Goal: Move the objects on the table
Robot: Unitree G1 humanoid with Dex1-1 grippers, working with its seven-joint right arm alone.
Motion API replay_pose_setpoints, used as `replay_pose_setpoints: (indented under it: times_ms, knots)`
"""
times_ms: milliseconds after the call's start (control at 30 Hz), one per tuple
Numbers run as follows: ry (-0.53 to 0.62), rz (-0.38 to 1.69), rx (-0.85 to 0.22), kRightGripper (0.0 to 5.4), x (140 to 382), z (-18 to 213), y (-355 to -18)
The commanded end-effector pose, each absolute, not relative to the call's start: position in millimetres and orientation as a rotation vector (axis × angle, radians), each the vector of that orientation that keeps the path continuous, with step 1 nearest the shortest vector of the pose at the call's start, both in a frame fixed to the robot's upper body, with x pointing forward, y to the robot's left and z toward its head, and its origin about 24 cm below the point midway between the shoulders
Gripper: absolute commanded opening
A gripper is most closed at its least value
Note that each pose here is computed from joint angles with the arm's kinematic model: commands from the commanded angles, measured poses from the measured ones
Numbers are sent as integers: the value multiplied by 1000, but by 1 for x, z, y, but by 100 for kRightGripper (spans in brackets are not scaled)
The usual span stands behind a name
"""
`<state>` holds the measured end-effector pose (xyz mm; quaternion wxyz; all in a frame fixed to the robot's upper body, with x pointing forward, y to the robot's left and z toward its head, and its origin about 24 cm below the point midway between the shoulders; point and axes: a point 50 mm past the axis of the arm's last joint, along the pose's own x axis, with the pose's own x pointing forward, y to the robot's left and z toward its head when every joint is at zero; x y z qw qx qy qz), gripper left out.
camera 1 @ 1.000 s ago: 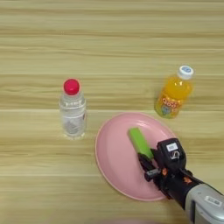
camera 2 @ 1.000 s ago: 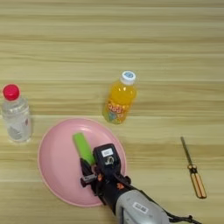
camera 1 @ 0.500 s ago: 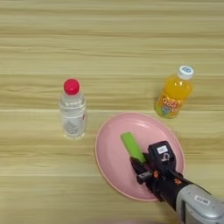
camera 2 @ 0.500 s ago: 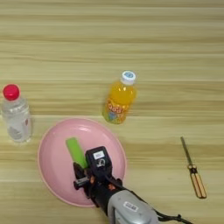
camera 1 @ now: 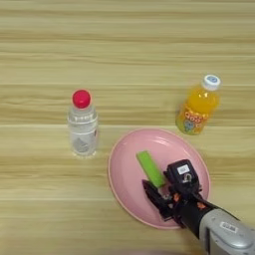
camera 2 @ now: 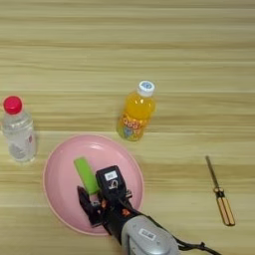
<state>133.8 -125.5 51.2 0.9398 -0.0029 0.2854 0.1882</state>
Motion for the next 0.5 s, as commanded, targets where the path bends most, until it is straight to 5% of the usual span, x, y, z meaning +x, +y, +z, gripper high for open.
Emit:
replay_pose_setpoints:
  times_ms: [33,500]
  knots:
    - [486,378,-22,361,141,63,-124]
    - [489,369,-27,522,142,60,-125]
